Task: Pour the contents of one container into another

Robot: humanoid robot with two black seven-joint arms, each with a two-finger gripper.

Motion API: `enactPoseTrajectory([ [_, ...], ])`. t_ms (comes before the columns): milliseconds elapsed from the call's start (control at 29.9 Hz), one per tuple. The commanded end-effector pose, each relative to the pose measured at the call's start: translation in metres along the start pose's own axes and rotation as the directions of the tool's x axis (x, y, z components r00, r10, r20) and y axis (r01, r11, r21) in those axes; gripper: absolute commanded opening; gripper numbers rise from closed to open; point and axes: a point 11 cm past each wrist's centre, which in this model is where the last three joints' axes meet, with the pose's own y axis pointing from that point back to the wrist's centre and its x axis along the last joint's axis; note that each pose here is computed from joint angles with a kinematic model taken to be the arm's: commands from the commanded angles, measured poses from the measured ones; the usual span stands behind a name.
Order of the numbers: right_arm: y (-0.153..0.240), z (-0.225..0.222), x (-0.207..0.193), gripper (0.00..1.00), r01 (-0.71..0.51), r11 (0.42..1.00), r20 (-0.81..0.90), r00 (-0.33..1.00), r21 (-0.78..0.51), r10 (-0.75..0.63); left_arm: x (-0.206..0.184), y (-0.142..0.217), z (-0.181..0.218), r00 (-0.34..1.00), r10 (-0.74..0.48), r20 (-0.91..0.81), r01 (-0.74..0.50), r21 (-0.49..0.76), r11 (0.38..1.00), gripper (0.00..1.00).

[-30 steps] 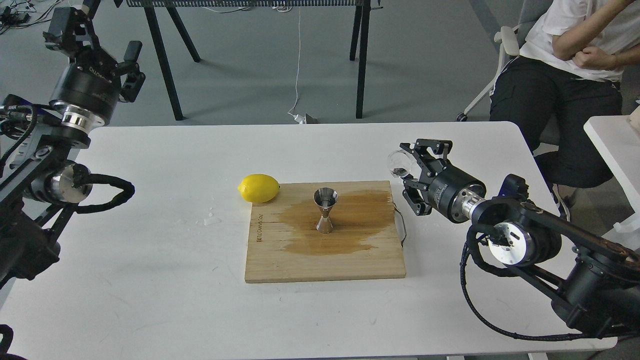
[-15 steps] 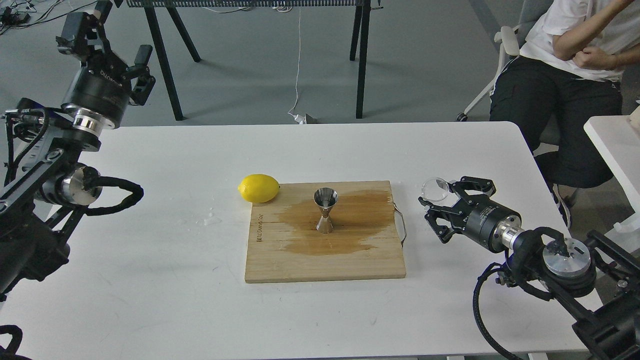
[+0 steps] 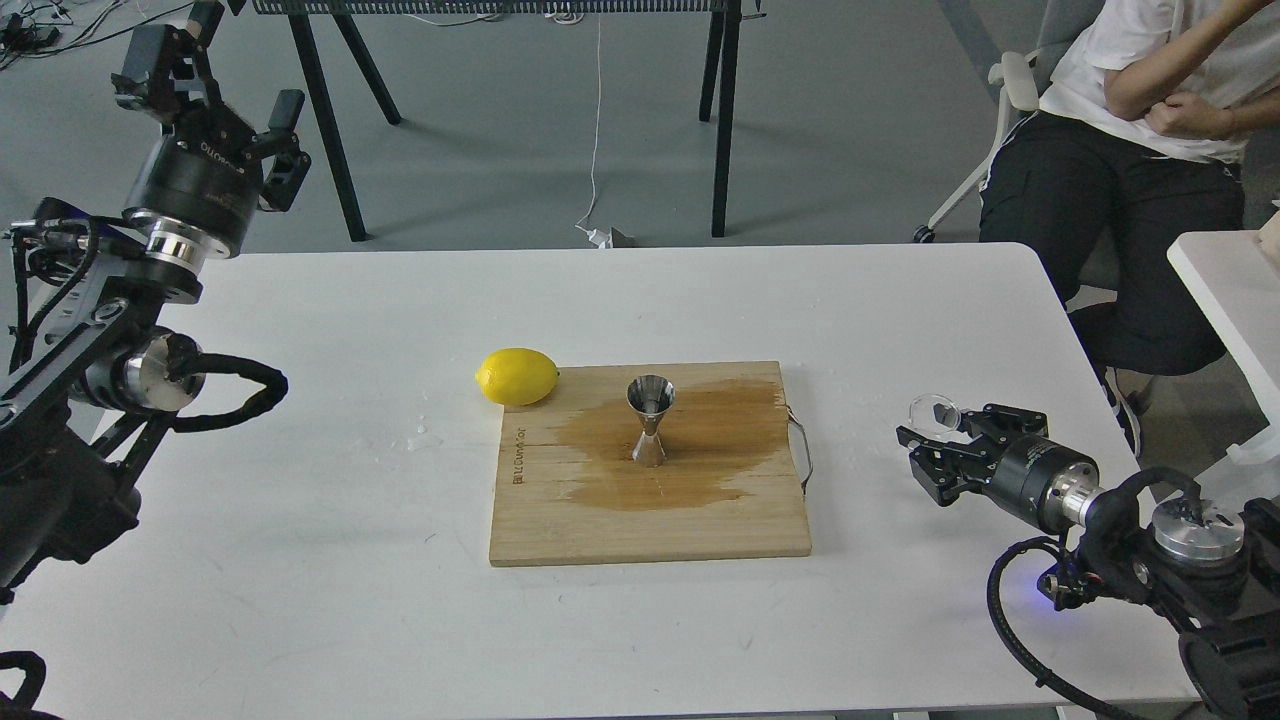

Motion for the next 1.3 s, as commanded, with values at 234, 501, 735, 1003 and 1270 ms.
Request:
enactPoseTrajectory([
  [234,-0.015,-0.005,0.018,0.41,0.035,0.999,0.013,0.999,0.001,-0.035,-0.005,0.001,-0.005,1.000,-0.003,-0.011,0.003,0.005,1.000,1.00],
  [501,-0.015,-0.012,0.030,0.43,0.025,0.999,0.020,0.999,0.029,-0.026,-0.005,0.001,-0.006,1.000,-0.004,-0.012,0.004,0.008,1.000,1.00],
  [735,-0.015,-0.013,0.042,0.46,0.018,0.999,0.025,0.999,0.045,-0.020,-0.005,0.001,-0.006,1.000,-0.003,-0.013,0.003,0.008,1.000,1.00],
  [1003,-0.016,-0.007,0.050,0.54,0.002,0.999,0.019,1.000,0.033,-0.003,-0.005,0.001,-0.006,1.000,-0.003,-0.013,0.003,0.008,1.000,1.00],
  [1270,-0.017,-0.009,0.044,0.84,0.013,0.999,0.011,1.000,0.032,-0.014,-0.004,0.001,-0.005,1.000,-0.003,-0.012,0.003,0.005,1.000,1.00],
])
